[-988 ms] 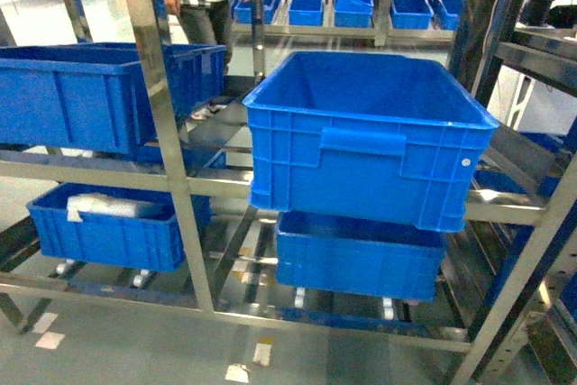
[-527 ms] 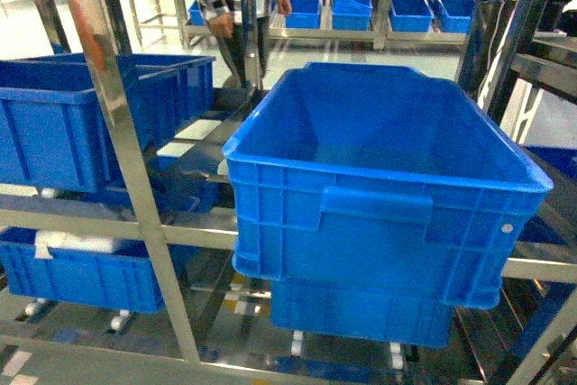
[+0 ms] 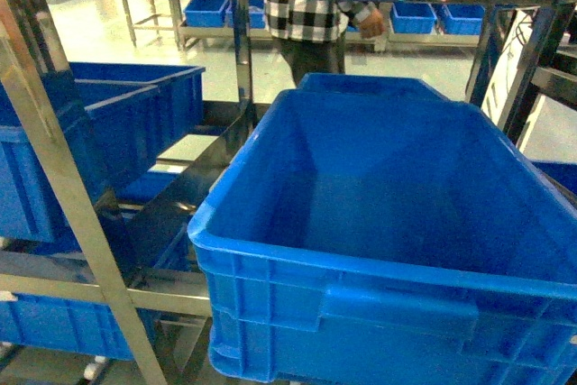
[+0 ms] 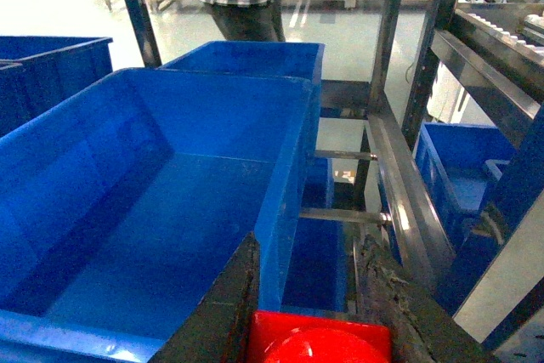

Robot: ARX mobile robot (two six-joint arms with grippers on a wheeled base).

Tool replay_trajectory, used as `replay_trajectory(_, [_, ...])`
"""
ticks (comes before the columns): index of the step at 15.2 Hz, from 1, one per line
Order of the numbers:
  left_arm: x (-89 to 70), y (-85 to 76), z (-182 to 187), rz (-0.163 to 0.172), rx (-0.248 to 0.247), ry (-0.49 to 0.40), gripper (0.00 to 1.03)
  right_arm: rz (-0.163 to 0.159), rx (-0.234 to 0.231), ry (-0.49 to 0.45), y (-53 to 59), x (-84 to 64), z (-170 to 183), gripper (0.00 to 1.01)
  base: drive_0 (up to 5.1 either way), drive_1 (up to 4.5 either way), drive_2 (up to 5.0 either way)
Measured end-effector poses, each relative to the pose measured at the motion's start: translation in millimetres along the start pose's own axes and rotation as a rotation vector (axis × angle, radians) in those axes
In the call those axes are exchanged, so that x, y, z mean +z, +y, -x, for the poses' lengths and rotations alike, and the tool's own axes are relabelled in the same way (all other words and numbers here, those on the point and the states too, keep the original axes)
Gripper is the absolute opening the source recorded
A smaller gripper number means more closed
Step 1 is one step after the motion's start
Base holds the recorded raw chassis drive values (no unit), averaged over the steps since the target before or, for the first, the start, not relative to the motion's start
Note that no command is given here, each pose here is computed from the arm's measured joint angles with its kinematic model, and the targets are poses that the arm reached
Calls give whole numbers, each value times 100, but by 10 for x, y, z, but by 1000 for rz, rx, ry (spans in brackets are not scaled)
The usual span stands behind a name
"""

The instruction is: Pick red block from blue box to shelf

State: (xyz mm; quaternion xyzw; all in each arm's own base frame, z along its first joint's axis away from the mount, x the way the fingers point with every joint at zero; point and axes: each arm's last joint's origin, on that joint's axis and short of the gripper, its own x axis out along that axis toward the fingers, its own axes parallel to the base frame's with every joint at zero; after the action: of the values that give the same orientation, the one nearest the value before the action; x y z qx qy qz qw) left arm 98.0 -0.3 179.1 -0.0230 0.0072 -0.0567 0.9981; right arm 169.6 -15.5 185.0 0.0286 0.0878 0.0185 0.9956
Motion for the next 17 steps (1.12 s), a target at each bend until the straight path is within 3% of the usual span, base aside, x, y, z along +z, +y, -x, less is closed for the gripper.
replay_trajectory(17, [1,0,0,0,0,-1,98,0,0,-2,0,2,0,29,0,0,0])
